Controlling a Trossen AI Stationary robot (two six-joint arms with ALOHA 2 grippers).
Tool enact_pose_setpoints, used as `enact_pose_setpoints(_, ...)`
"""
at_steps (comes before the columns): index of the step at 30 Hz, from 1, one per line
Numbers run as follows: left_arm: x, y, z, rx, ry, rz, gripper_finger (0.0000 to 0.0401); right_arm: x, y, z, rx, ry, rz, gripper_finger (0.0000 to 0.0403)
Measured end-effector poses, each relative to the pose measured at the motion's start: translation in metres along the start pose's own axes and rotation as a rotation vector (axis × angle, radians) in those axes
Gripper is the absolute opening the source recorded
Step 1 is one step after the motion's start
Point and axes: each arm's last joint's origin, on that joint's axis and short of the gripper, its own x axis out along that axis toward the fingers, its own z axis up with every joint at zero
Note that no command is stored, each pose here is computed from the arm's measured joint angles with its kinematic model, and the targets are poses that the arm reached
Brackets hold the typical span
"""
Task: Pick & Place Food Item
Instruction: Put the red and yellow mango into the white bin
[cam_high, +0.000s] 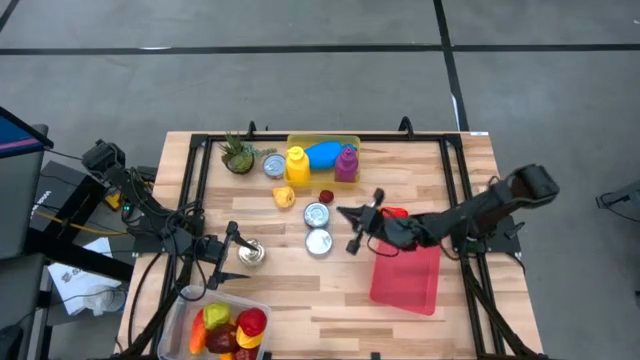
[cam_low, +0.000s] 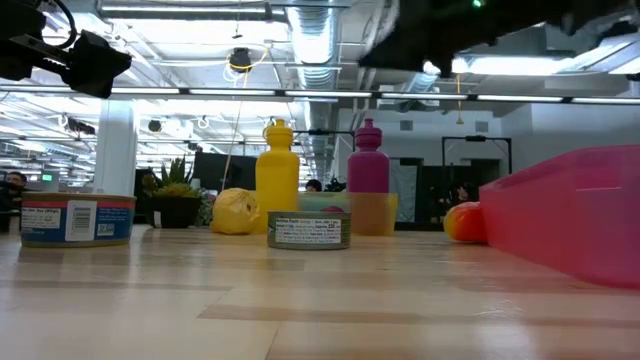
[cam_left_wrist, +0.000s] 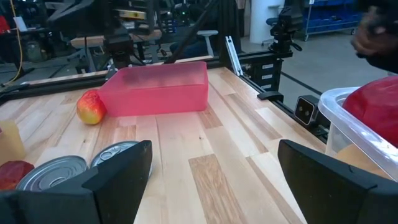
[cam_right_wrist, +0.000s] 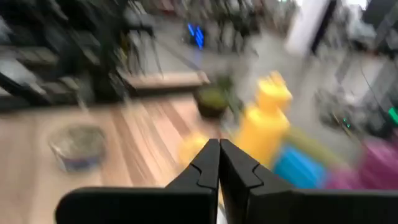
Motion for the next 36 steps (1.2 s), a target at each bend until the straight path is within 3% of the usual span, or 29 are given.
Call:
enact_pose_setpoints(13,0.000,0.000,0.000,-0.003,-0.002,0.000,0.0342,-0.040,-0.097,-0.022,0.061,0.666,-0.178,0.0000)
enact_pose_setpoints(21,0.000,0.000,0.000,-0.004,-0.003,0.000,0.0342,-0.042,-0.126,-0.032,0.119,0.958,-0.027,0.0006)
enact_pose_setpoints(25,0.000,0.000,0.000,-0.004,-0.003,0.000,0.0342,-0.043,-0.135,-0.035,0.136,1.014,-0.058,0.0048)
enact_pose_setpoints(36,0.000,0.000,0.000,-0.004,-0.003,0.001,0.0342,-0.039,-0.153,-0.038,0.124,1.052,-0.090,0.0226)
